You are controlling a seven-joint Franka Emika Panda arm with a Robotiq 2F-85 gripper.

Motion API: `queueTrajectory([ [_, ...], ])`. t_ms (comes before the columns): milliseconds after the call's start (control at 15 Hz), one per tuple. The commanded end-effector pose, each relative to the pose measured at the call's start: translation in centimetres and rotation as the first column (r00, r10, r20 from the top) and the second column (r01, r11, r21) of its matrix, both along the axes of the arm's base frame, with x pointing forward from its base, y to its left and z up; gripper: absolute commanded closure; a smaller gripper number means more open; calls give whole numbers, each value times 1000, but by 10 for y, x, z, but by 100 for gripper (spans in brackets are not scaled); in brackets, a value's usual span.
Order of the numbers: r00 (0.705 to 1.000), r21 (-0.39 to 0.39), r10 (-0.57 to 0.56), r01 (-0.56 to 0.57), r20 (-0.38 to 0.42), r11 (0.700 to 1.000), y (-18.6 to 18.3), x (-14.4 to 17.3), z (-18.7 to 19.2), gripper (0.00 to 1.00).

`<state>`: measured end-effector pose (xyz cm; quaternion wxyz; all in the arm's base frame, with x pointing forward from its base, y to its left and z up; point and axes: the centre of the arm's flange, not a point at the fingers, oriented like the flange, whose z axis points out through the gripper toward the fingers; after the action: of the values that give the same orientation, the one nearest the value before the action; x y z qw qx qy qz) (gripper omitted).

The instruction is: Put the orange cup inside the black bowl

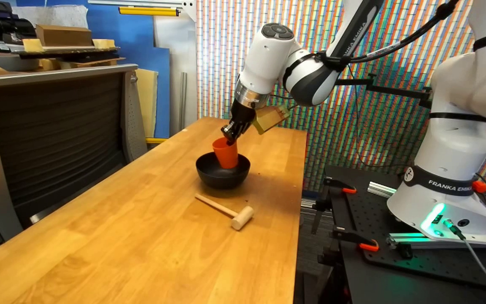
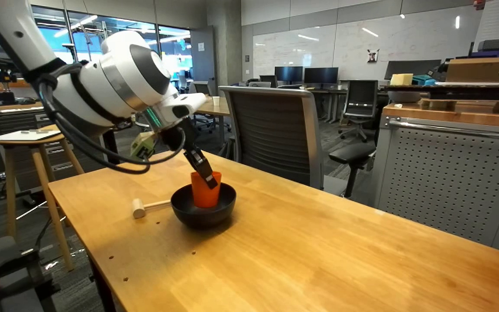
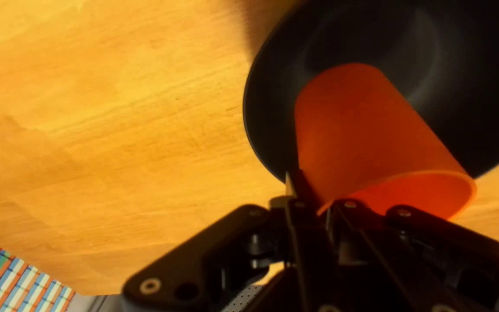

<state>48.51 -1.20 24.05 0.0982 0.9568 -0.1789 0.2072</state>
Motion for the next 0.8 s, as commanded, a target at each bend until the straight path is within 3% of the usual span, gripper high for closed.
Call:
queueTrajectory([
  [0, 999, 34, -21, 22, -41, 999, -15, 27, -35, 98],
  [333, 1000, 53, -15, 16, -28, 998, -12, 42, -41, 98],
  [400, 1000, 58, -7, 9, -26, 998, -11, 41, -38, 68],
  [467, 1000, 63, -9, 10, -19, 998, -10, 41, -34, 66],
  [733, 1000, 59, -29, 29, 9, 998, -20, 22, -6, 37],
])
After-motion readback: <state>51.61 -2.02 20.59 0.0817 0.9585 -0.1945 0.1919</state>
